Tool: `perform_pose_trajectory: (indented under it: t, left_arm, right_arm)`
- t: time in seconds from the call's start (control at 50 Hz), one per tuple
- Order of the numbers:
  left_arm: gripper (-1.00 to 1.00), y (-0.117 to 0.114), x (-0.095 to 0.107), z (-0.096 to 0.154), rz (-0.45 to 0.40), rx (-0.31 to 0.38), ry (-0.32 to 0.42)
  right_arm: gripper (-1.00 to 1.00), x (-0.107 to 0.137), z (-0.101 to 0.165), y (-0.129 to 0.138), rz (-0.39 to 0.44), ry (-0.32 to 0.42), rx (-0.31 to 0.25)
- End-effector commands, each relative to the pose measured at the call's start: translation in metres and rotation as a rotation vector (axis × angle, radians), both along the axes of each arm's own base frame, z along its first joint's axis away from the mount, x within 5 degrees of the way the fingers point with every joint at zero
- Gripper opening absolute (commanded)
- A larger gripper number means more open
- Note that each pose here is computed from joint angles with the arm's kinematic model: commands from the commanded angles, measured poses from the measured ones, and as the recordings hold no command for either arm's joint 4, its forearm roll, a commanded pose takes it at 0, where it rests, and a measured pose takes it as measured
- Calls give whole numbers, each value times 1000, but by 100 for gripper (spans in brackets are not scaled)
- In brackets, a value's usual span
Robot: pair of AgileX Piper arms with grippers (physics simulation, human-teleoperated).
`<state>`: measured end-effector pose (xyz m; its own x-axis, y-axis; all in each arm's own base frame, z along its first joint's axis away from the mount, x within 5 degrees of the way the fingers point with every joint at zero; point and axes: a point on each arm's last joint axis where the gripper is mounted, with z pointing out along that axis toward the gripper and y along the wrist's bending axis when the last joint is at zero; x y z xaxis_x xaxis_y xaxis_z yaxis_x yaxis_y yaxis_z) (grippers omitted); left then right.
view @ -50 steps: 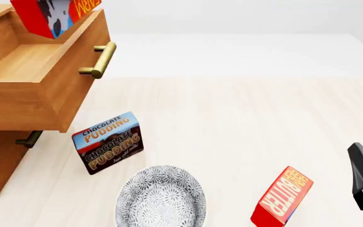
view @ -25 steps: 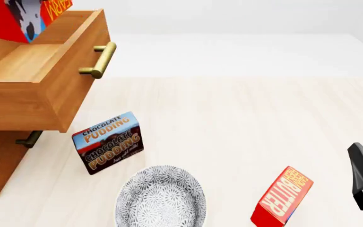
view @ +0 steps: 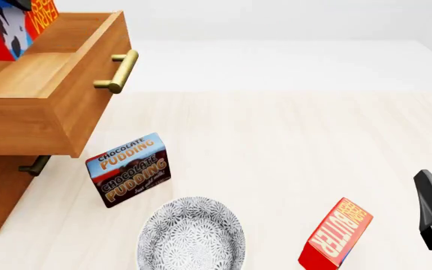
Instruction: Put the butter at the front in the top drawer of the cabinet and close it.
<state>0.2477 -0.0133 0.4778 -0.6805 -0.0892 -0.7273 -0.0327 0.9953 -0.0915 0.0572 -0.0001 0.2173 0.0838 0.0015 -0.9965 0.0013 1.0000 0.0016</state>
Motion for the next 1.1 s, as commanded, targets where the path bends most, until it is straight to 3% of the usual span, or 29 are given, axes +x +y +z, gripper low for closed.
perform_pose_trajectory:
  t: [0.02,0.54,1.1]
  left_arm:
    - [-100,14,-8,2,40,15,-10]
    - [-100,25,2,-13,94,7,19]
    - [-100,14,20,-34,61,-7,12]
  right_arm:
    - [100,0,0,0,0,0,0]
    - [100,0,0,0,0,-1,0]
    - [100,0,0,0,0,0,-1]
